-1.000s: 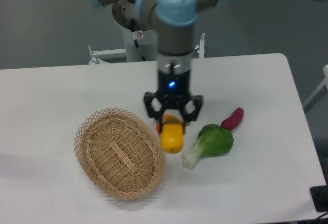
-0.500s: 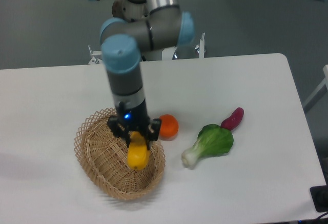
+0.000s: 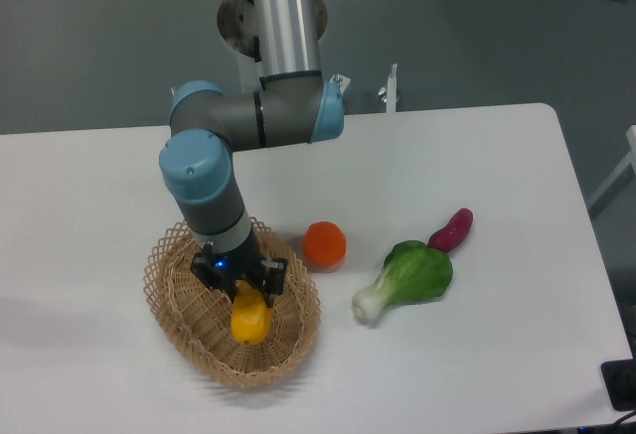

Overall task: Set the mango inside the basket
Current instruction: 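Open the gripper to release the mango into the basket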

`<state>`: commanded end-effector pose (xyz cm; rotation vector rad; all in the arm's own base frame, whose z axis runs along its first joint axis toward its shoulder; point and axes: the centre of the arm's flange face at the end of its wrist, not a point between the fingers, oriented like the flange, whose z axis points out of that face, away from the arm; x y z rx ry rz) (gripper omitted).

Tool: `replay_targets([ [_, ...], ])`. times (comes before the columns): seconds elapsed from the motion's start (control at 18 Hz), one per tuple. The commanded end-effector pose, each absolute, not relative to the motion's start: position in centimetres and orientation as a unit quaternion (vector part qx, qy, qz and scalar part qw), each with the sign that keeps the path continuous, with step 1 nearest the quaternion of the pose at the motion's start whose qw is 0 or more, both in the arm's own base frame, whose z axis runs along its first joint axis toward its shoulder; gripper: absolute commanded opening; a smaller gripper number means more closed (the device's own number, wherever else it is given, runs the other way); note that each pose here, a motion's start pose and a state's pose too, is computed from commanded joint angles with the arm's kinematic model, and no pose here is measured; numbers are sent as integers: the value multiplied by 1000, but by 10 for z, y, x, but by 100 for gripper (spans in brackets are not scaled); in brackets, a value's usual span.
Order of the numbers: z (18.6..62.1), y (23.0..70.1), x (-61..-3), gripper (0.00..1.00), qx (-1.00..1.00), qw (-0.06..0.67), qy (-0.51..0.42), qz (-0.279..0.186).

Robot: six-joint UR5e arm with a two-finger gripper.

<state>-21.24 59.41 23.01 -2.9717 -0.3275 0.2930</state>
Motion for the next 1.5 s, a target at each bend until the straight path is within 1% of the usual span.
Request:
replay_targets([
  [0.11, 220, 595, -209, 55, -988, 62, -104, 94],
  [0.44, 214, 596, -199, 55, -990, 56, -93, 90],
  [0.61, 211, 596, -193, 57, -991, 54, -88, 90],
  [0.67, 212, 597, -193, 65, -991, 54, -88, 90],
  [0.72, 213, 597, -193, 78, -990, 56, -88, 91],
  [0.78, 213, 597, -193, 86, -990, 56, -88, 91],
  [0.83, 215, 598, -194, 97, -990, 57, -88, 91],
  [0.89, 218, 598, -194, 100, -990, 59, -88, 93],
  [1.0, 226, 599, -196, 100, -989, 66, -88, 96],
  [1.17, 261, 601, -205, 100, -985, 94, -95, 109],
  [1.5, 323, 573, -266, 100, -971, 136, -144, 134],
])
